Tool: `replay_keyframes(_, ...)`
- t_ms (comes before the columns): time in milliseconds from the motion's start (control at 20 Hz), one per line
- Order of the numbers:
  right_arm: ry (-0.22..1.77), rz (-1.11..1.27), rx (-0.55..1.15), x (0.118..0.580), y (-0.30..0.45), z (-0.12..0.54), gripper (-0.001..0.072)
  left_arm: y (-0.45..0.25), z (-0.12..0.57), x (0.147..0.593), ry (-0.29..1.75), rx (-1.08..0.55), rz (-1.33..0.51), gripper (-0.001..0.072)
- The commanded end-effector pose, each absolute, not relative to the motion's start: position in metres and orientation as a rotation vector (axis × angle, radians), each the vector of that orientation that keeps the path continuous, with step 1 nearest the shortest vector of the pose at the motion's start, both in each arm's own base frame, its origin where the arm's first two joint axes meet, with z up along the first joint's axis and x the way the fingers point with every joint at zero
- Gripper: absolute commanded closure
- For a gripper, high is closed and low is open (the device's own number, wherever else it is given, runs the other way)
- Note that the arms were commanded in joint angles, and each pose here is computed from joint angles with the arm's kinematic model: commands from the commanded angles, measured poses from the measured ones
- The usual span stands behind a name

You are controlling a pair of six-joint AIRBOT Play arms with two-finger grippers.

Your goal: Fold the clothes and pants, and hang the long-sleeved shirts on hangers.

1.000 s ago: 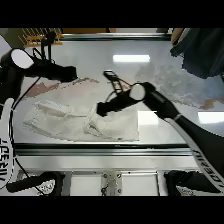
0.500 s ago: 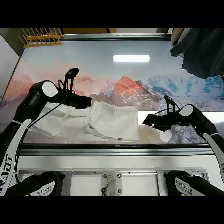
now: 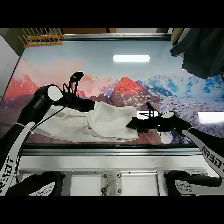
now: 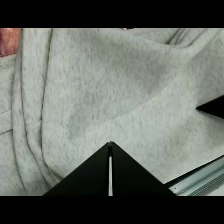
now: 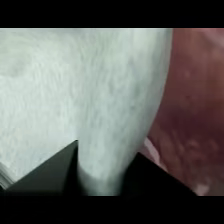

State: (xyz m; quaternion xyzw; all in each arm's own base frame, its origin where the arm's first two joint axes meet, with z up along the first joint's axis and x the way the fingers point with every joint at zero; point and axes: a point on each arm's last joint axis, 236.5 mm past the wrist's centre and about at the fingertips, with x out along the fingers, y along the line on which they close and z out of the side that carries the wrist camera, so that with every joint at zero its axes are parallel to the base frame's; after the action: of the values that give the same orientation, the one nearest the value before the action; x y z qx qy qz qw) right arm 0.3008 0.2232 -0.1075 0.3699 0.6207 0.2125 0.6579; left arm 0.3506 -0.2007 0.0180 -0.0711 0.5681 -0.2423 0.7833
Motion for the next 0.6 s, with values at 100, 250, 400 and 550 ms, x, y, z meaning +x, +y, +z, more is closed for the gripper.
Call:
replay_keyframes(100,1.363,0.551,0.773,0.302,0.218,-0.094,0.0693,-0.201,0.018,0.35,1.225,-0.152,-0.524,0.0677)
replay_keyframes(250,1.445,0.471,0.563,0.292,0.148,-0.083,0.0693,-0.214,0.009,0.349,1.234,-0.136,-0.543,0.0677)
replay_keyframes(400,1.52,0.279,0.277,0.286,0.05,-0.054,0.0693,-0.247,-0.018,0.34,1.27,-0.095,-0.593,0.0677)
replay_keyframes(550,1.486,0.139,0.064,0.294,-0.01,0.001,0.0693,-0.287,-0.045,0.339,1.274,-0.05,-0.641,0.0678)
